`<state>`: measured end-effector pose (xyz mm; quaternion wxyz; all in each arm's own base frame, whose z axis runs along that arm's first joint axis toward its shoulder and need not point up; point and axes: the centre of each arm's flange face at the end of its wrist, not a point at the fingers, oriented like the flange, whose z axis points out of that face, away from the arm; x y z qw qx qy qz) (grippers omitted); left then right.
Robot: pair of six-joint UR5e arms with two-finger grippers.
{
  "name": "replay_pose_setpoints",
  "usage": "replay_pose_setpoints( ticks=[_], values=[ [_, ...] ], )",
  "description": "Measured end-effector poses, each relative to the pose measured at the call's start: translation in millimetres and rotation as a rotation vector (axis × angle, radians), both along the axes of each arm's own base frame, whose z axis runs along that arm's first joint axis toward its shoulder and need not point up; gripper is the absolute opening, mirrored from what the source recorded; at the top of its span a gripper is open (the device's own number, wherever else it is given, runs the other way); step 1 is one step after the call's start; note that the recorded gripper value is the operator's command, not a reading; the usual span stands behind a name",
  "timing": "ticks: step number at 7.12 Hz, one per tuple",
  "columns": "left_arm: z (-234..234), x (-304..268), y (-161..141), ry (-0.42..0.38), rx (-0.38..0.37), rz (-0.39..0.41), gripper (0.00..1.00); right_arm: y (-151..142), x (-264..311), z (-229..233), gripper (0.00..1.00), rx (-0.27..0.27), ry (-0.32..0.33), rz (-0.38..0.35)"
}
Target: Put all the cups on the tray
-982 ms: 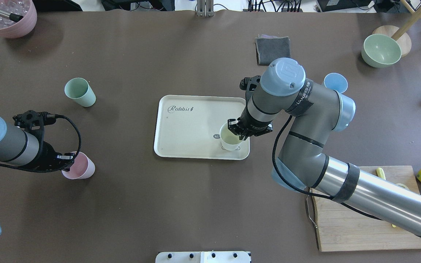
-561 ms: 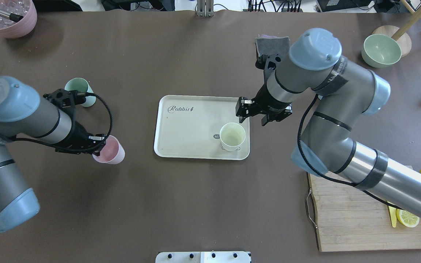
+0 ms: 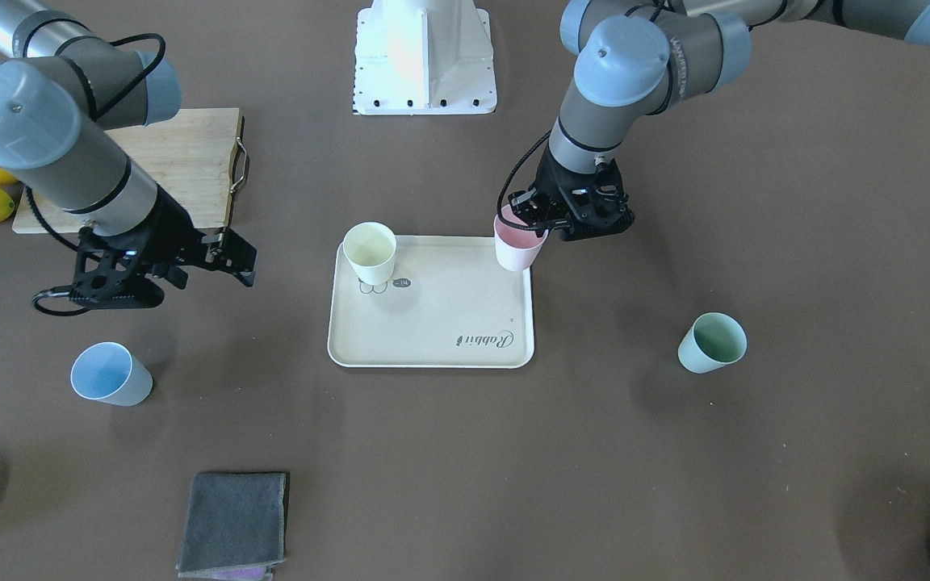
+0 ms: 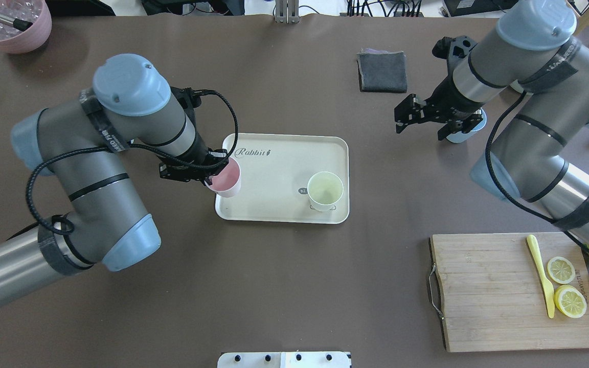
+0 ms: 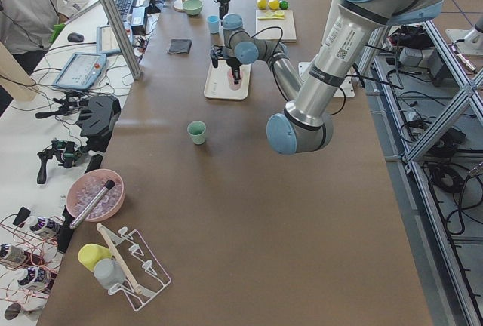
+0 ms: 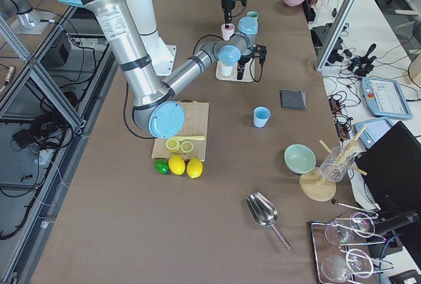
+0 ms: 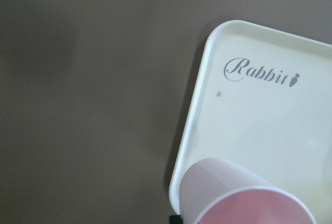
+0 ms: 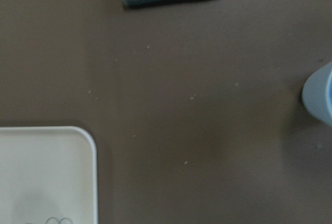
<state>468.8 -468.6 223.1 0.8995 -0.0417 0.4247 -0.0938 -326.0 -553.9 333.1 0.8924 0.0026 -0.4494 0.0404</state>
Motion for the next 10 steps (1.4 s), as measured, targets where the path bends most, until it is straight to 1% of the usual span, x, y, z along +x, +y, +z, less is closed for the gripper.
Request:
replay_pose_setpoints(
  ticks=[2,3,4,5,6,7,8,9,10],
  values=[
    [-1,26,-14,0.000,-0.014,-0.006,0.00,-51,48,59,1.00,0.049,0.073,-0.025],
    [0,38,-15,0.002,-0.024,-0.008,0.08,-68,66,85,1.00,0.062,0.098,-0.044],
    [2,52,-15,-0.001,-0.024,-0.011,0.75,-77,75,105,1.00,0.060,0.115,-0.059],
    [4,62,-12,-0.009,-0.013,-0.016,0.98,-82,76,121,0.96,0.051,0.131,-0.070],
    [1,66,-10,-0.007,0.001,-0.018,0.98,-84,75,132,0.48,0.044,0.141,-0.082],
    [-9,60,-10,0.001,0.009,-0.020,0.98,-81,72,141,0.06,0.037,0.148,-0.092],
    [-23,38,-16,0.009,0.001,-0.020,0.98,-74,64,151,0.00,0.026,0.155,-0.107],
    [-33,-1,-27,0.011,-0.003,-0.011,0.98,-68,54,156,0.00,0.016,0.159,-0.121],
    [-33,-49,-44,0.000,0.023,0.001,0.98,-64,46,156,0.00,0.012,0.159,-0.129]
  ],
)
